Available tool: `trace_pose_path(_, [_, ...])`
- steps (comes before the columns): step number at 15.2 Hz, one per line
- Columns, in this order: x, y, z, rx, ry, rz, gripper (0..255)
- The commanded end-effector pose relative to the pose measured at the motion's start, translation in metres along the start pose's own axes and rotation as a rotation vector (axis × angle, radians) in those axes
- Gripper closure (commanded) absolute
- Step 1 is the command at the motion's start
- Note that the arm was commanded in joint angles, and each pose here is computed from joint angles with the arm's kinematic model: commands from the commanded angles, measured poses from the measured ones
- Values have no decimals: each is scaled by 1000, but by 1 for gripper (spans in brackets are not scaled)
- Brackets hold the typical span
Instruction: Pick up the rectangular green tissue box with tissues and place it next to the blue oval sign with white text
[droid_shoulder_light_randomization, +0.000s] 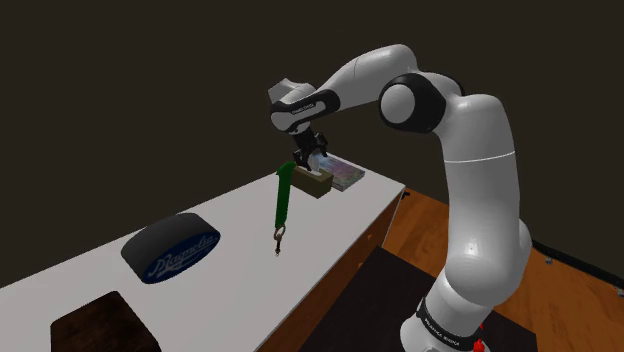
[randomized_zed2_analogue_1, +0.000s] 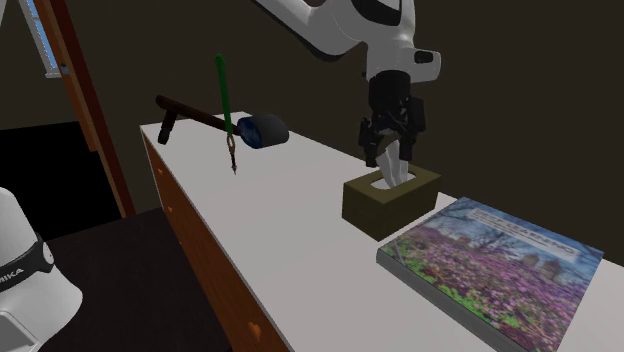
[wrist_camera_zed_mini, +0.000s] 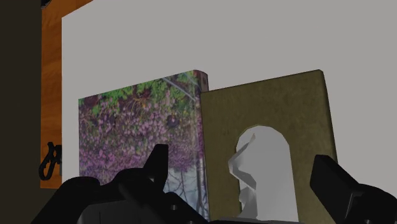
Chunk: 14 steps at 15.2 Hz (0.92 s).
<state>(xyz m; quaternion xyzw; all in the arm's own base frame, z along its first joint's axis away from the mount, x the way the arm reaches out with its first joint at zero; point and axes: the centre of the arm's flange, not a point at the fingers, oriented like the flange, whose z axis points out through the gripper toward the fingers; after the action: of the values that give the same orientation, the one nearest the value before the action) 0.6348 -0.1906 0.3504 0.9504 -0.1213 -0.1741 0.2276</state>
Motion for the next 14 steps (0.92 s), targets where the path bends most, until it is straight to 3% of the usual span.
trace_pose_path(1, [0, 0, 0, 0, 0, 0, 0])
trace_pose_path(3, [0, 0, 0, 0, 0, 0, 0])
trace_pose_path(4, [0, 0, 0, 0, 0, 0, 255])
trace_pose_path(14, [-1, 3, -4, 0, 0, 0, 255])
